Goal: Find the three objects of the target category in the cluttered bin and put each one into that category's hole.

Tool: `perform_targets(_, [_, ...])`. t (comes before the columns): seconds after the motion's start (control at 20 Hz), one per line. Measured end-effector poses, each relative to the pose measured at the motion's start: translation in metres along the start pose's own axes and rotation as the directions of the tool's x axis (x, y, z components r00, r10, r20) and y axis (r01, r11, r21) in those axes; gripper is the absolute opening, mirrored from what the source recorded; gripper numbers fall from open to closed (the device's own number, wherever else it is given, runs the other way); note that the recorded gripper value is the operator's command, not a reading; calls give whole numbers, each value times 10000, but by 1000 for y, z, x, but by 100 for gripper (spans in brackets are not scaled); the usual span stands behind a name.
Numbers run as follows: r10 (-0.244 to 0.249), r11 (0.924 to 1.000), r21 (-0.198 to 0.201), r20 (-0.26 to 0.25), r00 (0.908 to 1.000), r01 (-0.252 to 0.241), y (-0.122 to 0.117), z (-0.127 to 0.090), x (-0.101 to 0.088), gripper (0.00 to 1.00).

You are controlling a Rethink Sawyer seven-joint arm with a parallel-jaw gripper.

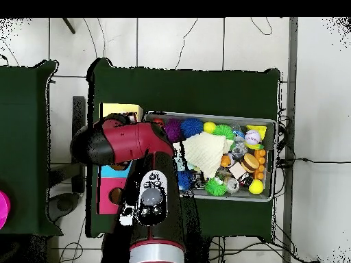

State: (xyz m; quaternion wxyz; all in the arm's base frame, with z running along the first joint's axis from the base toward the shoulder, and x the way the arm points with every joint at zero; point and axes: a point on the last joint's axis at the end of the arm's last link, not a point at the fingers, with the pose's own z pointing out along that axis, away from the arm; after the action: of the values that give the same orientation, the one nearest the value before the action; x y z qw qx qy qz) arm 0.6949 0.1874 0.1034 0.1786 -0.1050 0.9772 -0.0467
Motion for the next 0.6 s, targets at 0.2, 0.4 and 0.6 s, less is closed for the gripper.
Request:
perform_targets(0.2, [79,10000,-29,-82,9999,-80,0,4,2,0])
perform_targets(0.4, [288,9995,-109,-267,9992,-291,0,13,7,0])
perform_targets(0.6, [499,9986,-167,-422,9979,-507,-2,20,11,0])
